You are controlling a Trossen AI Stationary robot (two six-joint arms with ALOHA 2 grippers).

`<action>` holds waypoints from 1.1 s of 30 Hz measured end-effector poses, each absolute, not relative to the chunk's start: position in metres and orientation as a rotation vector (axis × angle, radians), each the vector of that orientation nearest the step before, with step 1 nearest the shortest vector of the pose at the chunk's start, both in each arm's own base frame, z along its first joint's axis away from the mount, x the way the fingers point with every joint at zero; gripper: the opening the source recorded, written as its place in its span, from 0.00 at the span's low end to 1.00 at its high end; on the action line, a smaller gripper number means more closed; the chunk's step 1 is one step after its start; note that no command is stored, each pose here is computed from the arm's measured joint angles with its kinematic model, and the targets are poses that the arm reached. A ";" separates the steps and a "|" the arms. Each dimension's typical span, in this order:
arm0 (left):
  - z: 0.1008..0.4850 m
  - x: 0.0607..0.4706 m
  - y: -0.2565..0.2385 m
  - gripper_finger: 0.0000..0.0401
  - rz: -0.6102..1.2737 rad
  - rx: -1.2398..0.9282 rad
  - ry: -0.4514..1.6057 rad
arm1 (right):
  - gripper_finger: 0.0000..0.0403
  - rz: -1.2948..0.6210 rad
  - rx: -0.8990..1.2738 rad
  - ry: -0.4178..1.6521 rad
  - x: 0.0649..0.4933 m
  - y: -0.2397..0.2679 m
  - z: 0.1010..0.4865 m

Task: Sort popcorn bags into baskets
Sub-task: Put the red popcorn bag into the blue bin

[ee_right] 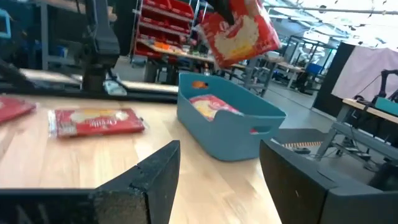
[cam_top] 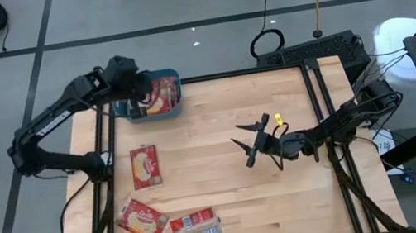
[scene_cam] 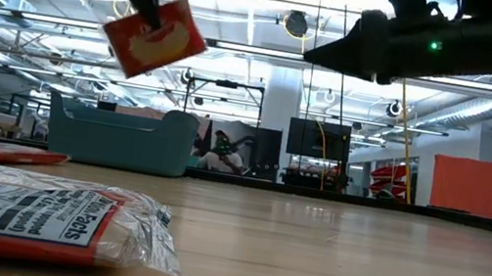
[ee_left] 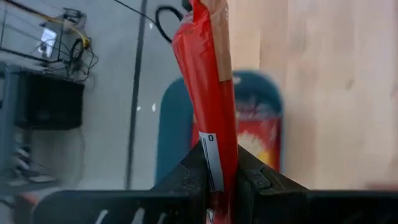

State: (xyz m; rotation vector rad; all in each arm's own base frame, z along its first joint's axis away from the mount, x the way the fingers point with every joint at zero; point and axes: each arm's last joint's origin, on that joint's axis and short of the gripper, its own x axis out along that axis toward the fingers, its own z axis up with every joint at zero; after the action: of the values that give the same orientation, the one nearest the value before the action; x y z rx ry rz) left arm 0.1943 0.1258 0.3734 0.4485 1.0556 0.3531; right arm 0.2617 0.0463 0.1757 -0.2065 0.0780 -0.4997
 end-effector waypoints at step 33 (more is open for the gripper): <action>0.292 0.202 0.189 0.12 -0.006 0.285 1.475 | 0.53 -0.494 -0.218 0.144 0.261 0.046 0.168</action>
State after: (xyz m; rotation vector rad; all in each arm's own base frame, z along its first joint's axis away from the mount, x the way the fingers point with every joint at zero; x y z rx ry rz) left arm 0.2017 0.1889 0.2922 0.2845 1.4748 -0.0064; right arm 0.2612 0.0463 0.1684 -0.2176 0.1439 -0.4938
